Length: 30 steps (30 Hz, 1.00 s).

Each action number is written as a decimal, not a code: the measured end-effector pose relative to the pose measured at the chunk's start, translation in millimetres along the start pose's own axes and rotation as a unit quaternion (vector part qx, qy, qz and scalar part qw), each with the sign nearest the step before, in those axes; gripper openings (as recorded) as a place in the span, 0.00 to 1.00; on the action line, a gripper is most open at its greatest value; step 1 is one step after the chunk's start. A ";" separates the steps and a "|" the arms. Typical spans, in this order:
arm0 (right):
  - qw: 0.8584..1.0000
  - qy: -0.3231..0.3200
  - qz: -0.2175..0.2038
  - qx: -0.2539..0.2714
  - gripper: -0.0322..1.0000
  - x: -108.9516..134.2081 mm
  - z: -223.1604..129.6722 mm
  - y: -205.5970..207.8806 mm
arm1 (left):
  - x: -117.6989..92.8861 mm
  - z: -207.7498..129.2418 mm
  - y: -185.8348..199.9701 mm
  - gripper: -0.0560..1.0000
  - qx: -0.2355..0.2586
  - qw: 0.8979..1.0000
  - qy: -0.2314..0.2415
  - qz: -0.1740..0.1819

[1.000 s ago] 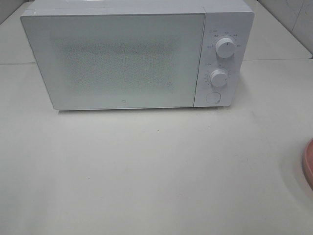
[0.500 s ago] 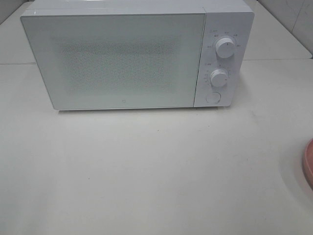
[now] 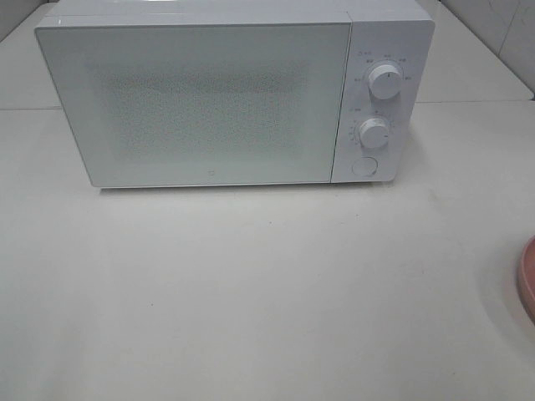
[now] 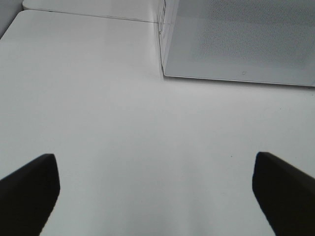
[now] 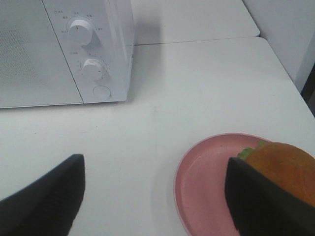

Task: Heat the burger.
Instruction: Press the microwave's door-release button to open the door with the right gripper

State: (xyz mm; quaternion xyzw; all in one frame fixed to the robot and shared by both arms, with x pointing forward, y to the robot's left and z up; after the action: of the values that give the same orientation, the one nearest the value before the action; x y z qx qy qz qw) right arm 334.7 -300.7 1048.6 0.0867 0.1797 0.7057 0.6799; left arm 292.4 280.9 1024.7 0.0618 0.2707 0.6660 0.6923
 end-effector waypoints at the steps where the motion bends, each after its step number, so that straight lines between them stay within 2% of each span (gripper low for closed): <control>1: 1.000 0.001 0.001 0.001 0.77 0.1 2.0 -3.2 | 0.0 0.0 0.0 0.99 0.000 1.000 0.000 0.000; 30: 1.000 0.010 0.016 0.003 0.77 6.4 38.8 -97.5 | 0.0 0.0 0.0 0.99 0.000 1.000 0.000 0.000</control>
State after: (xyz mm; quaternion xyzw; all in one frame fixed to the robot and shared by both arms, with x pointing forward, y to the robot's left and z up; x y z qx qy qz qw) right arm 439.0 -288.1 1047.3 0.0843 0.1873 0.7168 0.6663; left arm 292.4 280.9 1024.7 0.0618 0.2707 0.6660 0.6923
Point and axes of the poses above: a point on each arm's last joint axis where the gripper is mounted, y pointing back along that axis away from the gripper, x along the wrist's bending axis when the last joint is at zero, z = x × y, the point moved 7 cm from there along -y, pointing out along that axis toward the gripper, and after that the axes turned 12 degrees about y, right-handed, at the moved point
